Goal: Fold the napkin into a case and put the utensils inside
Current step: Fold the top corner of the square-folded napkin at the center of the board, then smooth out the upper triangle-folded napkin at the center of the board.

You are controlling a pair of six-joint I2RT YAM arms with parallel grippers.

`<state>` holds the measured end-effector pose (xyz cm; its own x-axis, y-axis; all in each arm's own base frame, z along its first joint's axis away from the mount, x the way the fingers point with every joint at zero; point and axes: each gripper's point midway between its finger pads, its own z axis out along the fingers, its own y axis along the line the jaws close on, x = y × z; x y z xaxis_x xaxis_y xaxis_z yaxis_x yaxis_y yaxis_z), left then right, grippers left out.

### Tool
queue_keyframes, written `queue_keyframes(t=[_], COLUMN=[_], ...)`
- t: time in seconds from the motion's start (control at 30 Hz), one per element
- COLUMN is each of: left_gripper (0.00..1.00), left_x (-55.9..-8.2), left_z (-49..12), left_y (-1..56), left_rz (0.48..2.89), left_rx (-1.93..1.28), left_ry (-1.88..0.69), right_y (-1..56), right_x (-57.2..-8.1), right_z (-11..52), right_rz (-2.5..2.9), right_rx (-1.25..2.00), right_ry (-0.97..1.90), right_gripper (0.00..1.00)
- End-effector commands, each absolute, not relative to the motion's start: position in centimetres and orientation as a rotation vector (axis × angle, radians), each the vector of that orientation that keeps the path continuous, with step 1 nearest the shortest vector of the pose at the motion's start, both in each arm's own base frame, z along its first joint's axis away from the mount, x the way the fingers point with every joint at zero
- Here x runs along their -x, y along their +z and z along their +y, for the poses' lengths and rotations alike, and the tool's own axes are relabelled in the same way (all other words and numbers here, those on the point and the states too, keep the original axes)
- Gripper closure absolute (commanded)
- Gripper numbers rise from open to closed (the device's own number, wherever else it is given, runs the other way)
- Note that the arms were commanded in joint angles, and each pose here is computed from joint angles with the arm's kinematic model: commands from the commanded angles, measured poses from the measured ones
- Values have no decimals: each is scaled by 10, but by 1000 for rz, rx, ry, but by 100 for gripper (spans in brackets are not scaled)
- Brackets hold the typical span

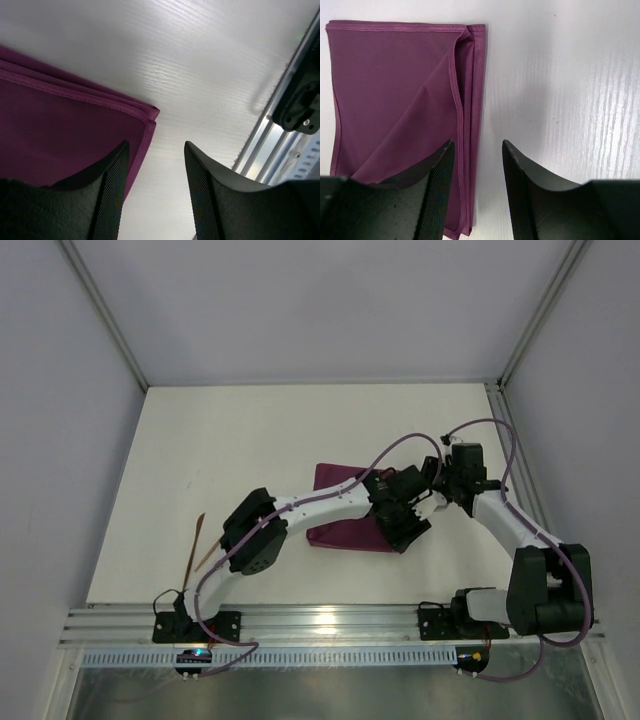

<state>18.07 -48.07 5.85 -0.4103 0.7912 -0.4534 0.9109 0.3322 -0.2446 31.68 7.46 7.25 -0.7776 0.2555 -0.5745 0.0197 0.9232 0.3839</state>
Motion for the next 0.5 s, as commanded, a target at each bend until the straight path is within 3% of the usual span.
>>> queue_keyframes(t=[0.0,0.07,0.13,0.17,0.27,0.47], left_gripper=[50,50,59,68,79,82], left_x=[-172,-173,-174,-176,-180,-219], left_z=[-482,-468,-441,-428,-377,-292], left_y=[137,148,159,159,147,95], left_rz=[2202,2169,2124,2091,2073,2215], left_rx=[-1534,-1554,-1565,-1593,-1594,-1473], left_ry=[-767,-720,-633,-588,-452,-210], right_y=[95,103,102,102,90,60], right_x=[-307,-301,-289,-283,-258,-218], right_z=[79,81,91,95,120,150], right_rz=[2392,2378,2406,2408,2462,2519], right_rx=[-156,-133,-92,-76,-9,2], right_ry=[489,482,499,500,550,670], right_gripper=[52,52,54,55,64,82])
